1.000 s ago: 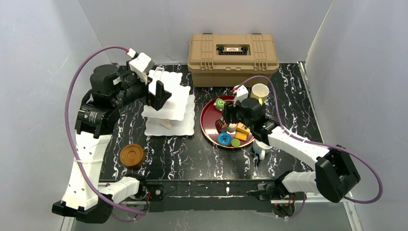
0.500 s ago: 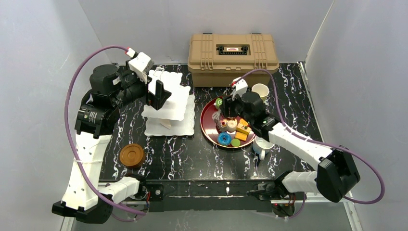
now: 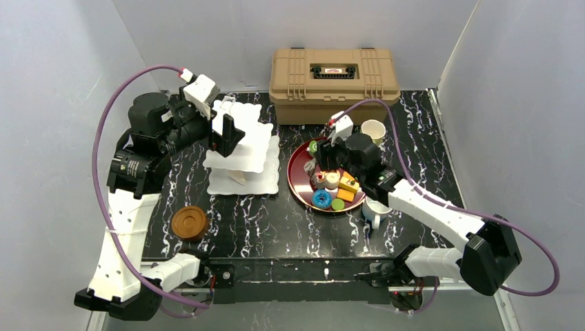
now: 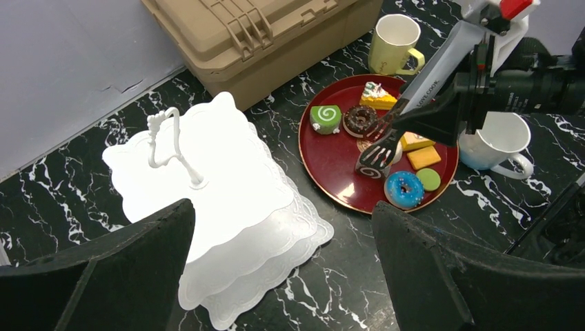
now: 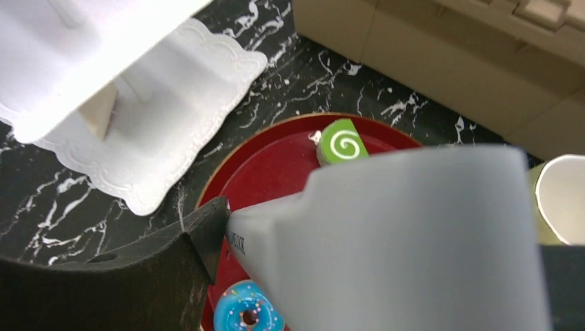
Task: Serve the afternoon tea
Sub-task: Adjust the dessert on the tray.
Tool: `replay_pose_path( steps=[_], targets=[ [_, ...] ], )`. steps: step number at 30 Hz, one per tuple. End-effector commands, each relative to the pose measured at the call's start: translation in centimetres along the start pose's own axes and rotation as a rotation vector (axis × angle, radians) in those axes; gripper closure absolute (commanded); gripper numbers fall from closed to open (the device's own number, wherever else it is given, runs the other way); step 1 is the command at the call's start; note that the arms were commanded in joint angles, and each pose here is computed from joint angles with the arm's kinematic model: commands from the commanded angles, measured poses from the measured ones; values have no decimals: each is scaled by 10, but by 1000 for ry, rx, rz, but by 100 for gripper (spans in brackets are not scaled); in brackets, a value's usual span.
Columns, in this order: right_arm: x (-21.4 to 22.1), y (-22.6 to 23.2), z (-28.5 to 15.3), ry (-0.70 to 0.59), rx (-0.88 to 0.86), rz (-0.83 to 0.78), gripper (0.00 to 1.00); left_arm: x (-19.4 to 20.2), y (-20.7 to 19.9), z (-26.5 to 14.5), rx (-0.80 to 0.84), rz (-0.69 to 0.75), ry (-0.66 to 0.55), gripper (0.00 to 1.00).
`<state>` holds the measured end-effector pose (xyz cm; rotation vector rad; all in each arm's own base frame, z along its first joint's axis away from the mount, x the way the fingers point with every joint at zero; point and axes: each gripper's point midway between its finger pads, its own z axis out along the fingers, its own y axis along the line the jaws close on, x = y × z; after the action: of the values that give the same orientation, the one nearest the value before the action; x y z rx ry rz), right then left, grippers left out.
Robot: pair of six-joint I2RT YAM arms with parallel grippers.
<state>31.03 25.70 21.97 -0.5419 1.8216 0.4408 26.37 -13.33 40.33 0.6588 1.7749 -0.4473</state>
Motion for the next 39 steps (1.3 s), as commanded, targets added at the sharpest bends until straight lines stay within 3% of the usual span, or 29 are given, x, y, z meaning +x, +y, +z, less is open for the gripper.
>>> replay_pose_path(
  steps=[1, 11, 24, 30, 35, 39],
  targets=[
    [-5, -4, -3, -36, 22, 3, 85, -10, -3, -7, -1, 5, -38, 2],
    [25, 2, 4, 22, 24, -8, 84, -9, -4, -10, -3, 8, -36, 2],
    [43, 12, 10, 71, 121, -142, 83, -10, -4, -9, 0, 2, -38, 2],
    [38, 12, 8, 34, 144, -137, 88, -10, -4, -9, 2, -4, -38, 2],
    [39, 12, 7, 26, 142, -134, 99, -10, -4, -9, 2, -5, -38, 2],
    [39, 12, 6, 22, 142, -134, 99, -10, -4, -9, 2, -3, -39, 2]
  ],
)
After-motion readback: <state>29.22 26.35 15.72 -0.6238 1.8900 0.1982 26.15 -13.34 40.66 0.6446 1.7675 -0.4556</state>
